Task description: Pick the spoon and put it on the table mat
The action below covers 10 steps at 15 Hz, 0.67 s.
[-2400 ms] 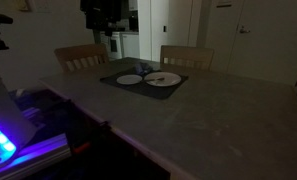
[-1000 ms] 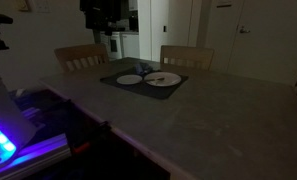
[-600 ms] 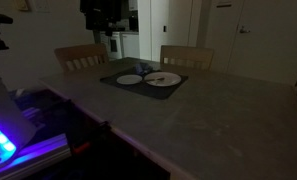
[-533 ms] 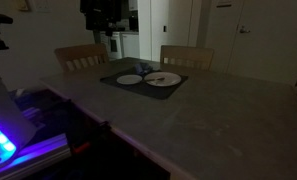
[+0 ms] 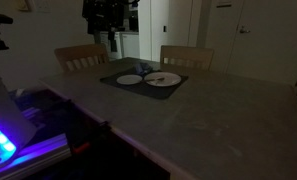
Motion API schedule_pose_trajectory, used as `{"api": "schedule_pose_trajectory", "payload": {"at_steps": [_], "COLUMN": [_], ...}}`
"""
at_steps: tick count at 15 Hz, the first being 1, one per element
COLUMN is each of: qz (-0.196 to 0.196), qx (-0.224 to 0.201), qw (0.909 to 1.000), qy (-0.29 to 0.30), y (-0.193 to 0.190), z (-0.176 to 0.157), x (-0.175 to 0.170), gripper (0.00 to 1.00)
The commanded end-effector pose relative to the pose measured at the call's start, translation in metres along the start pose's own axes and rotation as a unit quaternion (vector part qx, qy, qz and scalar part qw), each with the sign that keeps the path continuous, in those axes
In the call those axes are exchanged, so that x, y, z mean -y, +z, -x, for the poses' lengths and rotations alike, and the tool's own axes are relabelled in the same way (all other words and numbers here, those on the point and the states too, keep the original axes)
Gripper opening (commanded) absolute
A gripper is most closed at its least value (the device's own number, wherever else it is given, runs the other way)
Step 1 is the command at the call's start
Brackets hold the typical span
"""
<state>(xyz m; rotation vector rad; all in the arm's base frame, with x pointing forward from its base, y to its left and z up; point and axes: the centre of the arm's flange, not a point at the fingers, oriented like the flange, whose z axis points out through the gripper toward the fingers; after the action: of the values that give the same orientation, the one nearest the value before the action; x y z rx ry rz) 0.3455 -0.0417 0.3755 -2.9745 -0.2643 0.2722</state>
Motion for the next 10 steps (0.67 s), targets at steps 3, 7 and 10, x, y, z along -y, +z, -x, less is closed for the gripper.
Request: {"api": "schedule_pose_trajectory", "payload": {"at_steps": [3,7,10], "qz": [0.001,0.017,0.028], "qx": [0.028,0.023,0.003], "qw": [0.9995,0.9996,0.9995], "qy": [-0.013,0.000,0.012], "y": [0.020,0.034,0.044], "z": [-0.034,-0.053,-0.071], "x": [0.008,0.009,0.008], "gripper": [1.00,1.00,1.00]}}
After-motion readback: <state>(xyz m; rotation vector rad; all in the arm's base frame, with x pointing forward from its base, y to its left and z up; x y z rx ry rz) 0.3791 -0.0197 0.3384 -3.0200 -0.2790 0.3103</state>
